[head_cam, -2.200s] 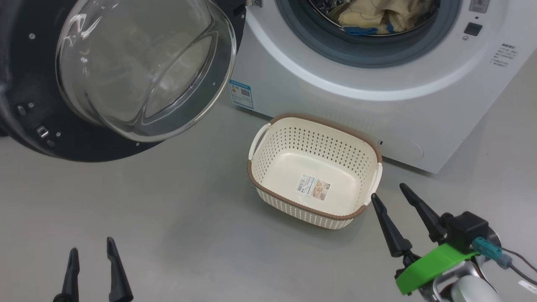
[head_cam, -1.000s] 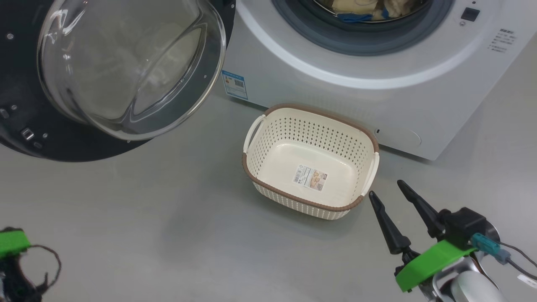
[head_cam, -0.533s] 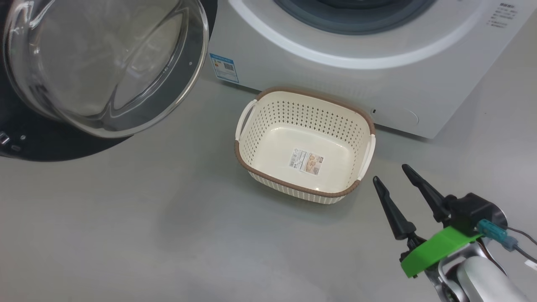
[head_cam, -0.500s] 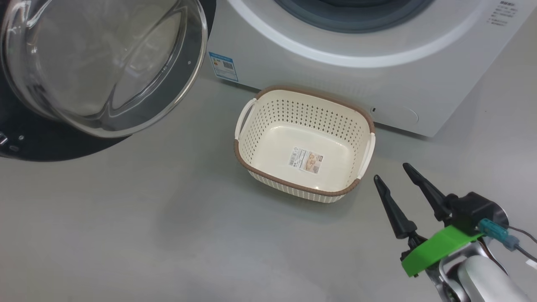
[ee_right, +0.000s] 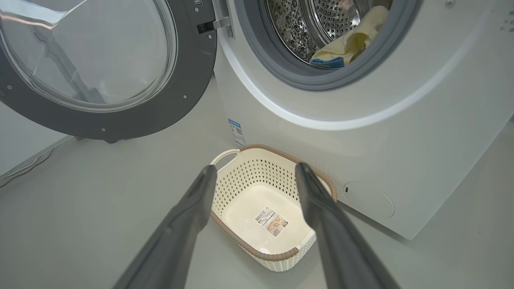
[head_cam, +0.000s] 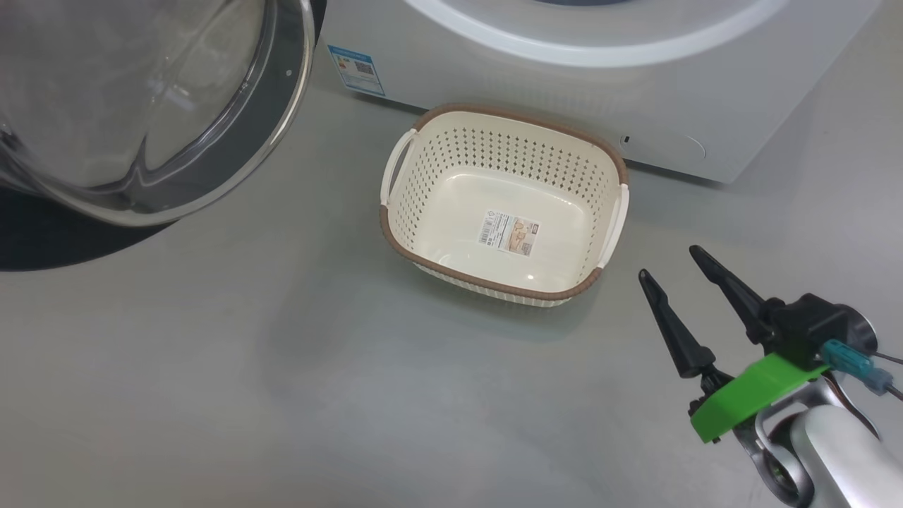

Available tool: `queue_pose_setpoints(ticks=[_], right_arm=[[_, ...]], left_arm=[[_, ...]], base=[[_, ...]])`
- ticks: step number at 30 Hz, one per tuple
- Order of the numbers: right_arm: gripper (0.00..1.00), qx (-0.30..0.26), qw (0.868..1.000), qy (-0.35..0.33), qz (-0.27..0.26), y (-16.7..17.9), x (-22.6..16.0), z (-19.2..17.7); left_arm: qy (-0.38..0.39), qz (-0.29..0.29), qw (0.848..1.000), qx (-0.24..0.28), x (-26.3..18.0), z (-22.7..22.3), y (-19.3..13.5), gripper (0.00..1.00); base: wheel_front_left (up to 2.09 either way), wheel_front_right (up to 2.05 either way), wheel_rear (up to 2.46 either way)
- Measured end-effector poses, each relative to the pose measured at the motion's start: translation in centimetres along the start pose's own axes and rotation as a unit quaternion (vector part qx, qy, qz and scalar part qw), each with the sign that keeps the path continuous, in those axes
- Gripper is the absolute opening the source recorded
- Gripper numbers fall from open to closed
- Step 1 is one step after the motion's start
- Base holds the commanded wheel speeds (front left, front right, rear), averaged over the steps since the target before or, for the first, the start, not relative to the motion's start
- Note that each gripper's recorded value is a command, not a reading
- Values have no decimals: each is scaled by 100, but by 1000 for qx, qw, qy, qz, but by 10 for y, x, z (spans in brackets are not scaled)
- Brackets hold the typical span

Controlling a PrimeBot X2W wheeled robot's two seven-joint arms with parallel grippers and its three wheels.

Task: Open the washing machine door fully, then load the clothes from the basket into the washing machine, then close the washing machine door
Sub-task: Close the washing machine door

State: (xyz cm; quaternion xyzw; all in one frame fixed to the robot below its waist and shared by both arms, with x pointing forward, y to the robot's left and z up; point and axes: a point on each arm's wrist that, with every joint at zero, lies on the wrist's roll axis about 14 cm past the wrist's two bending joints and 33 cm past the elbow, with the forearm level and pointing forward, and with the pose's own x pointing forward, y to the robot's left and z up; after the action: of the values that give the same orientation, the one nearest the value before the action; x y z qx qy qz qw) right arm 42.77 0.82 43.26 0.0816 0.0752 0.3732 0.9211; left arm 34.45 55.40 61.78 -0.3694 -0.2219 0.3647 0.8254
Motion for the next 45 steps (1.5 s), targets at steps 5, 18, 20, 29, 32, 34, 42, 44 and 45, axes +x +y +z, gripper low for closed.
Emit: queue_pose_setpoints(ticks=[5, 18, 20, 29, 32, 34, 42, 44, 45], right_arm=[[100, -3, 1000, 9, 1, -5, 0, -3], [100, -6, 1000, 22, 9, -4, 0, -6], [100, -6, 1000, 23, 9, -4, 0, -7], [100, -5, 1000, 27, 7, -7, -2, -9], [100, -6, 1000, 26, 6, -7, -2, -8], [100, -8, 1000, 25, 7, -6, -2, -6], [100, -12, 1000, 21, 12, -2, -2, -2], [100, -14, 1000, 20, 13, 0, -3, 0], [100, -15, 1000, 20, 13, 0, -4, 0]], left_arm=[[53, -5, 998, -42, 4, -18, -4, 0], [131, -34, 987, -81, 3, -43, -19, 0], [138, -33, 987, -79, 2, -47, -18, 0], [170, -41, 980, -95, 2, -64, -24, 0], [176, -42, 978, -106, 0, -64, -24, 0], [184, -42, 976, -109, -2, -64, -22, 0], [206, -46, 970, -122, -11, -64, -19, 0], [212, -48, 968, -126, -14, -64, -19, 0], [210, -47, 968, -127, -14, -63, -18, 0]], base=[[0, 0, 0], [0, 0, 0], [0, 0, 0], [0, 0, 0], [0, 0, 0], [0, 0, 0], [0, 0, 0], [0, 0, 0], [0, 0, 0]])
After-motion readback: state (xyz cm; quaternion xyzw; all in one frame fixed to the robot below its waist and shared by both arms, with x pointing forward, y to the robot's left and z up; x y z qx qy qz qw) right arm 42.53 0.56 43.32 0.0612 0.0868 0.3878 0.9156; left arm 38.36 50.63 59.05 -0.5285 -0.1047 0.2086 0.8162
